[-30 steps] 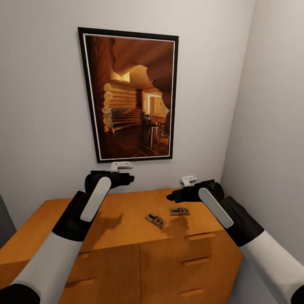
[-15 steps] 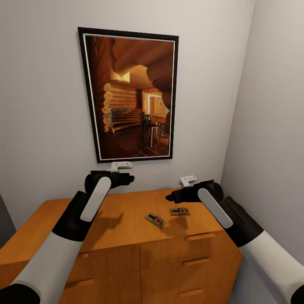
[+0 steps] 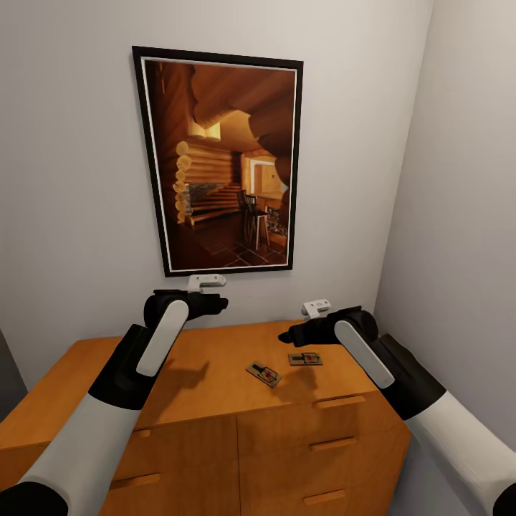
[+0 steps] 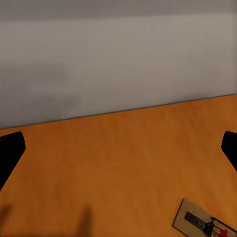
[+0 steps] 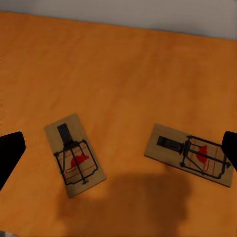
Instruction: Take the four mousetraps from the cabinet in the bathroom and place them on the bathroom floor. Make sure all four end up on the same floor surface, and ensure that at least two of them are either under or directly next to the same bathroom sink.
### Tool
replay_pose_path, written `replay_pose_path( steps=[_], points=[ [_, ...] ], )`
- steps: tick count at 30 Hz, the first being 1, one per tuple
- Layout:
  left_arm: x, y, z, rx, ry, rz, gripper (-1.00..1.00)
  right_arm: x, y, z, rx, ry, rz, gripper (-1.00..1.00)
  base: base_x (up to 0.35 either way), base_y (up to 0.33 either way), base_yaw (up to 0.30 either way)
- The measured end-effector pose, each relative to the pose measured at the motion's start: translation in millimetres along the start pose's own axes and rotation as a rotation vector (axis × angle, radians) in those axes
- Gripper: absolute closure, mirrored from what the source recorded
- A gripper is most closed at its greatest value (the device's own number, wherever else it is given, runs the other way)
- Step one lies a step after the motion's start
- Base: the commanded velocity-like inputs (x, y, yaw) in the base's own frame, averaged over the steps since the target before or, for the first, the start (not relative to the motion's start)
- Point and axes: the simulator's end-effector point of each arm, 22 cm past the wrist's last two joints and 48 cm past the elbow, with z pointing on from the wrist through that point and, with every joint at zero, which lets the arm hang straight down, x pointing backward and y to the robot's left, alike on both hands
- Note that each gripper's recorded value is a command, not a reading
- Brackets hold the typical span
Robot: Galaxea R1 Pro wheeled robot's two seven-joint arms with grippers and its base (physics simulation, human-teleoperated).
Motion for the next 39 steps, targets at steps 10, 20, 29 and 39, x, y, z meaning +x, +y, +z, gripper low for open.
replay_pose_path(
  steps=[10, 20, 29, 39],
  points=[
    [0, 0, 0.2, 0.0, 0.002, 0.0, -1.0, 1, 2, 0.6, -0.011, 0.003, 0.0, -1.0, 0.0, 0.0, 0.0],
    [1, 0, 0.9, 0.001, 0.005, 0.0, -1.0, 0, 5, 1.1, -0.019, 0.001, 0.003, -1.0, 0.0, 0.0, 0.0],
    [2, -1, 1.5, 0.003, 0.007, -0.002, -1.0, 3, 8, 6.3, -0.024, 0.014, 0.017, -1.0, 0.0, 0.0, 0.0],
    [2, -1, 1.7, 0.002, 0.007, -0.002, -1.0, 19, 27, 27.3, -0.049, 0.072, 0.053, -1.0, 0.0, 0.0, 0.0]
  ],
)
